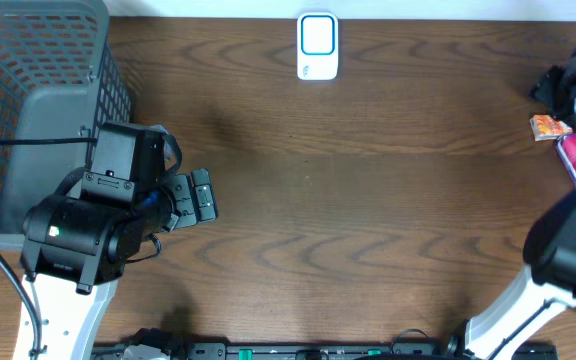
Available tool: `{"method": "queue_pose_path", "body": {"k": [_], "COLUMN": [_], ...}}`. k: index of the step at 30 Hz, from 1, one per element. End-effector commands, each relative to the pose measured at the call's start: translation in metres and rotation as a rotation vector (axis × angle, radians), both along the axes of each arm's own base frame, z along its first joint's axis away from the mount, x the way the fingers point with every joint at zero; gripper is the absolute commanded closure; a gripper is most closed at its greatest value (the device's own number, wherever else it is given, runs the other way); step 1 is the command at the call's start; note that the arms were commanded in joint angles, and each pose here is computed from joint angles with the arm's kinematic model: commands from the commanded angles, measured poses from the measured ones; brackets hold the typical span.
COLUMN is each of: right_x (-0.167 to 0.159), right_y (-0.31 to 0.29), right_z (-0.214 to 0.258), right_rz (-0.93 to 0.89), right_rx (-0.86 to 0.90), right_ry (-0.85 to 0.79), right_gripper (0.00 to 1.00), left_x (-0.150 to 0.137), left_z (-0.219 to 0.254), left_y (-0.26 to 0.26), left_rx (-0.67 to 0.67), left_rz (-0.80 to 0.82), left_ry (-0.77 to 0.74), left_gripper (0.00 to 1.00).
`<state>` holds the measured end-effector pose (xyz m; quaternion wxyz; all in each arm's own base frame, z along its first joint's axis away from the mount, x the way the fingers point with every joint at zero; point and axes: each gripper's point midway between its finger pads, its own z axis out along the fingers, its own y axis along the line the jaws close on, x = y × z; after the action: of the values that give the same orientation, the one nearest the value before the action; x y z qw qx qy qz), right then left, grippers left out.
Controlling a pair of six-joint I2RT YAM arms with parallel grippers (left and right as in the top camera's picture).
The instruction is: Scan the item barcode
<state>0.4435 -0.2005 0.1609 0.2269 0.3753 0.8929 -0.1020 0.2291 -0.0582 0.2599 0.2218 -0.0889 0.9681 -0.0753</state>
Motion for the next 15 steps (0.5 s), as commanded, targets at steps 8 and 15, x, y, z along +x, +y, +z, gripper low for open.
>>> {"method": "queue_pose_path", "body": {"k": [8,15], "right_x": [-0.05,-0.101], "right_y": [0.154,0.209], "right_z": [0.093,0.112], "right_rz": [0.53,0.691], "right_rx": [0.42,0.426], "right_ry": [-0.129,-0.1], "right_gripper": [0.07,0.07], "left_x": [0.001,0.001], "left_z": [0.0,0.0], "left_y": [0.003,0.003], "left_rx": [0.009,0.009], "left_rz": [0.015,0.015], "left_ry": [-0.002,-0.002], "left_gripper": [0.02,0.02]}}
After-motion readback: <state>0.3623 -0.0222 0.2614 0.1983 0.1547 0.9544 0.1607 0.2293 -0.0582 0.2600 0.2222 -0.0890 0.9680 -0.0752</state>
